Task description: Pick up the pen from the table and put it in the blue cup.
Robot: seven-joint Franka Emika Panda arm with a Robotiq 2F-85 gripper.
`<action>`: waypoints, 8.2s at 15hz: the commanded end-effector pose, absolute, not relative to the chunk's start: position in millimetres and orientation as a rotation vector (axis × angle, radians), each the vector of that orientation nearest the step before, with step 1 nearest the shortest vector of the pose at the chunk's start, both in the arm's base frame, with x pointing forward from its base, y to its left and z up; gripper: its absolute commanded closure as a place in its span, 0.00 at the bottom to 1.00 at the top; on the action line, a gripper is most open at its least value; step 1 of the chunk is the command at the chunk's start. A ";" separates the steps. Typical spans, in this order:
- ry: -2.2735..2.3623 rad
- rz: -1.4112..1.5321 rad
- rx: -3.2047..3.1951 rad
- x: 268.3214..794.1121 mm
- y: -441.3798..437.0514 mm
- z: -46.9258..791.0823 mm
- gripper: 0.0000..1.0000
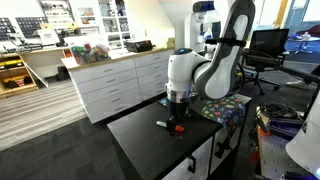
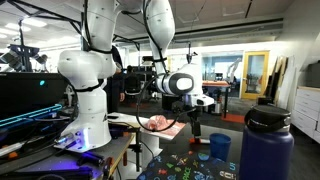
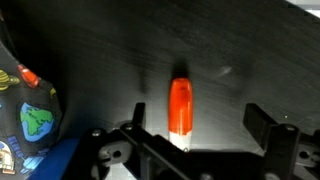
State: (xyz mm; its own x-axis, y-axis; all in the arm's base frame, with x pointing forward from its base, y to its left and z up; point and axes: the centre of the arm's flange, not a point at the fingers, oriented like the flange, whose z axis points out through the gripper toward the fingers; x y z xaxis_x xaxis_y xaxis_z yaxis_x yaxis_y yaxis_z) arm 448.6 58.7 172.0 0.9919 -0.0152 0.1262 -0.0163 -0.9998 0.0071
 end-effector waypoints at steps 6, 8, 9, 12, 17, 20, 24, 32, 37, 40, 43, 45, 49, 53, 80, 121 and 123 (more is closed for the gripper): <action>-0.051 0.180 3.145 455.5 51.0 168.6 0.33; -0.060 0.184 3.145 456.9 50.6 169.9 0.45; -0.064 0.184 3.144 457.5 50.2 170.3 0.51; -0.084 0.189 3.144 460.7 49.2 173.6 0.70; -0.127 0.180 3.148 463.1 43.9 176.4 0.94; -0.152 0.161 3.158 463.6 42.7 176.4 0.91; -0.133 0.135 3.173 467.1 44.7 186.2 0.91; -0.059 0.195 3.137 471.7 56.3 241.0 0.92; -0.012 0.205 3.083 474.6 50.5 269.0 0.92; 0.038 0.177 3.026 477.1 43.0 277.1 0.92; 0.101 0.147 2.972 479.5 39.6 284.3 0.92; 0.134 0.133 2.939 481.8 40.3 289.5 0.92; 0.186 0.124 2.880 485.4 38.6 301.2 0.92; 0.214 0.127 2.835 486.1 33.8 310.9 0.92; 0.400 -0.412 2.537 448.6 19.0 361.2 0.92; 1.238 -0.857 1.801 517.2 53.4 258.0 0.93; 1.263 -0.869 1.766 521.2 54.8 252.2 0.93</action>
